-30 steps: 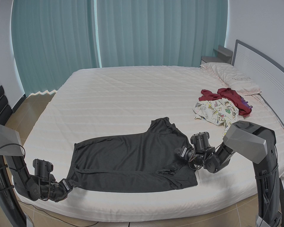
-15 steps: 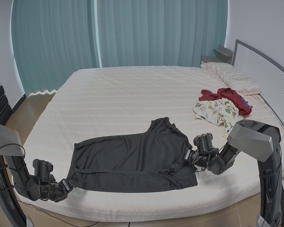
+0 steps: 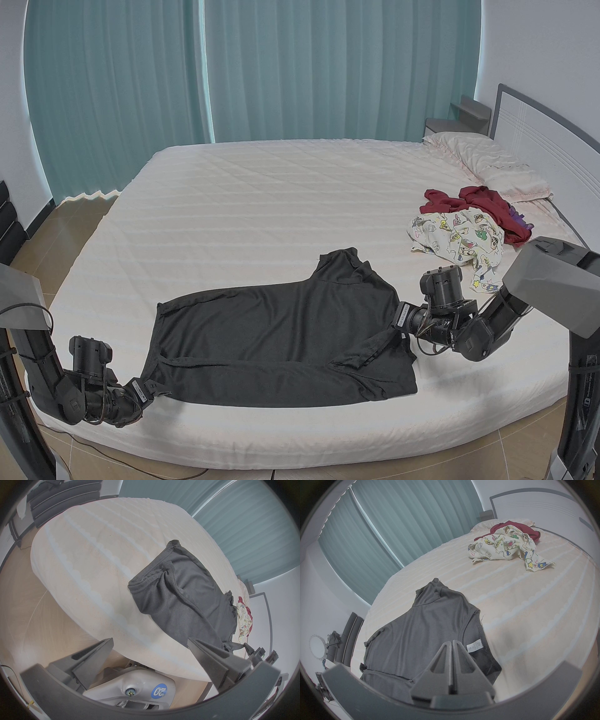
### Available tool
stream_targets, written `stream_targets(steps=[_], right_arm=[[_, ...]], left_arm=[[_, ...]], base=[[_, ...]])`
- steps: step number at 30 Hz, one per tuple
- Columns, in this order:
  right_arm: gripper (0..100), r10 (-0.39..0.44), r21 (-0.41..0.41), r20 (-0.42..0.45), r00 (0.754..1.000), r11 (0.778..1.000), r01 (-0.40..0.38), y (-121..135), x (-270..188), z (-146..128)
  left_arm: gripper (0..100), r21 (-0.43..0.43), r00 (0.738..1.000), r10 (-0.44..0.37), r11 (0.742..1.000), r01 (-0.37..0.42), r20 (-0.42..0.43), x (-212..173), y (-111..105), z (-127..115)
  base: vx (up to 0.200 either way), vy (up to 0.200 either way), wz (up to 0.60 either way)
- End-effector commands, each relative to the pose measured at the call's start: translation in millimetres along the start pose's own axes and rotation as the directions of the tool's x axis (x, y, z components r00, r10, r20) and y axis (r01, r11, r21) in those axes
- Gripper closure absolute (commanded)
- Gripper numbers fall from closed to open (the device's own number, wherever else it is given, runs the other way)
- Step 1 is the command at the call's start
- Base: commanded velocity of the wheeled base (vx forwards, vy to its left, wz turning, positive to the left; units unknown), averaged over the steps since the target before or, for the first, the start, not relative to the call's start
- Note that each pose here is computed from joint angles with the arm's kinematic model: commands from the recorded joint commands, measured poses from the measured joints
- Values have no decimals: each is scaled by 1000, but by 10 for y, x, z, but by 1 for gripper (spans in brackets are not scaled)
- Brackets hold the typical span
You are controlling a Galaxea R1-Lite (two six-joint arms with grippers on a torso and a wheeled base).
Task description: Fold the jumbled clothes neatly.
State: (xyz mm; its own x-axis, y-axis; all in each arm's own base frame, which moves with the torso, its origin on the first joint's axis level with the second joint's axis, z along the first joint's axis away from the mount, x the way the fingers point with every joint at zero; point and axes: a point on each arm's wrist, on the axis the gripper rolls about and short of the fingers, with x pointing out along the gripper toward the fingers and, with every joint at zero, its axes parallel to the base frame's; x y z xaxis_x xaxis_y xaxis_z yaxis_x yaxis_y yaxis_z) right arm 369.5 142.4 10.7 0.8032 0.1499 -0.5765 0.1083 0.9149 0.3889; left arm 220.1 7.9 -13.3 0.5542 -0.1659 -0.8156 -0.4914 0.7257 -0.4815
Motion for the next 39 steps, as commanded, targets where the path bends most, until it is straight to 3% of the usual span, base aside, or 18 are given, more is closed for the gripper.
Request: stream_targets(steps=[1,7,17,22,33,38,39], right_arm=[[100,38,4,19,999,999,-38,94,-198,157],[100,68,-3,-43,997,998,-68,153,-517,155],[100,13,-40,-178,984,999,-20,109,-754,-10],[100,21,-36,-179,984,999,-28,120,-863,39],[100,-31,-79,-317,948,997,6,40,-971,-213],[100,-27,-79,-332,943,997,1,27,-1009,-235],[0,-22,-76,-341,940,997,-4,22,-1018,-235]], left_arm=[[0,-1,1000,2,1000,-2,-1,0,5,-3],[0,-1,1000,2,1000,-2,-1,0,5,-3],[0,1,1000,2,1000,-2,-1,0,5,-3],[0,1,1000,2,1000,-2,-1,0,5,-3],[0,1,1000,2,1000,-2,-1,0,5,-3],[0,2,1000,1,1000,-1,-2,1,2,-6],[0,1,1000,2,1000,-2,-1,0,5,-3]], base=[[0,0,0],[0,0,0],[0,0,0],[0,0,0],[0,0,0],[0,0,0],[0,0,0]])
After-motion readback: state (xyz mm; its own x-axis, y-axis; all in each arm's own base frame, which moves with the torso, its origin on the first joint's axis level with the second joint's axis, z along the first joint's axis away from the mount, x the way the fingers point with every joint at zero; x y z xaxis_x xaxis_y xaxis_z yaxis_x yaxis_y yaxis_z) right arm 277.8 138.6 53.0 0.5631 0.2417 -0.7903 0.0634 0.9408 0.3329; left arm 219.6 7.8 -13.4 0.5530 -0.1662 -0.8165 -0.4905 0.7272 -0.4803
